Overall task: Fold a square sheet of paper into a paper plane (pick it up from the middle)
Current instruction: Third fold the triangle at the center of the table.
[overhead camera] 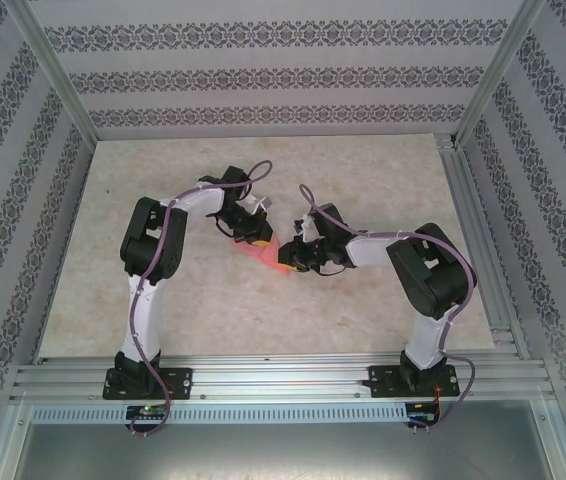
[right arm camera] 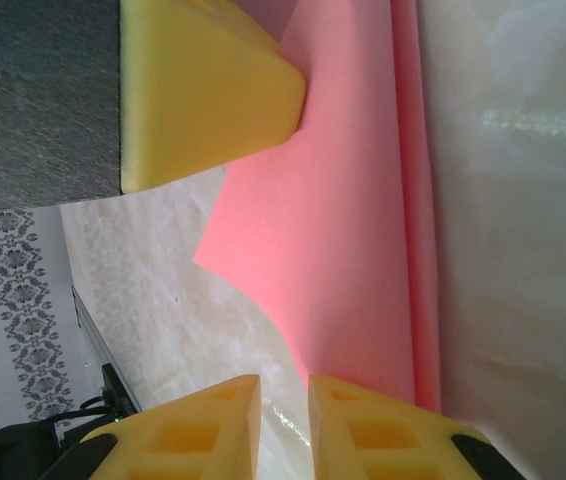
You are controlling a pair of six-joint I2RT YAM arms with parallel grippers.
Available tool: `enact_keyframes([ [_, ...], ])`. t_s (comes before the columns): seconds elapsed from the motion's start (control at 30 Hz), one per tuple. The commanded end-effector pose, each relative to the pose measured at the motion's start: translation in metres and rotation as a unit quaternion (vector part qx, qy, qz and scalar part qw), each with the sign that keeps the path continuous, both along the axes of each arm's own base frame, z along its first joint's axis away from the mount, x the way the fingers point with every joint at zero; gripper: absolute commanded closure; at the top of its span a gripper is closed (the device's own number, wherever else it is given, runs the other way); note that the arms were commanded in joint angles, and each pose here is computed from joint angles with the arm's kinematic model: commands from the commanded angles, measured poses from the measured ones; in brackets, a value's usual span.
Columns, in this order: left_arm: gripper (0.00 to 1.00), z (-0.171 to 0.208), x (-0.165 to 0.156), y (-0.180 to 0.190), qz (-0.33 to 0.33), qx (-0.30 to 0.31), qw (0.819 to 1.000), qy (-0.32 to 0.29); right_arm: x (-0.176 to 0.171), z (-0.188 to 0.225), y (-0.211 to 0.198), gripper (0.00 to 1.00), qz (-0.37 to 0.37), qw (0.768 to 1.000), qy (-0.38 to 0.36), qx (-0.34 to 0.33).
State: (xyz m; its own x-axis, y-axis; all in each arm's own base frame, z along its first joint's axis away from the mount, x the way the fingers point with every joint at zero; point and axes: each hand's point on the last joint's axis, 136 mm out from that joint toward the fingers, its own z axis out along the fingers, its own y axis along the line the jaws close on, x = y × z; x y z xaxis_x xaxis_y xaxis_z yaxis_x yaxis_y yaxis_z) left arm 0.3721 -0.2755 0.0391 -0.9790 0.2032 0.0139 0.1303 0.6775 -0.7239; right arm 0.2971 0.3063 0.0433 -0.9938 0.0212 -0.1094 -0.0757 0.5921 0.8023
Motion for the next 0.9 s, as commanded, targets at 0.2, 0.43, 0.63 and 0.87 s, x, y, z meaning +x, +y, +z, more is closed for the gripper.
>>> enact_keyframes([
  [0.2, 0.9, -0.01, 0.008, -0.004, 0.001, -0.021, 1.0, 0.01, 0.005, 0.014, -0.004, 0.78, 0.012, 0.999, -0.03, -0.027],
  [0.43, 0.9, -0.013, 0.011, -0.005, -0.005, -0.015, 1.0, 0.007, 0.005, 0.009, -0.01, 0.77, 0.02, 0.998, -0.028, -0.051],
  [0.63, 0.89, -0.008, 0.015, -0.007, -0.011, -0.023, 1.0, 0.003, 0.007, 0.024, -0.003, 0.77, 0.026, 0.999, -0.036, -0.031],
  [0.87, 0.89, -0.005, 0.021, -0.011, -0.013, -0.029, 0.999, 0.001, 0.013, 0.016, -0.009, 0.76, 0.021, 0.998, -0.036, -0.053],
])
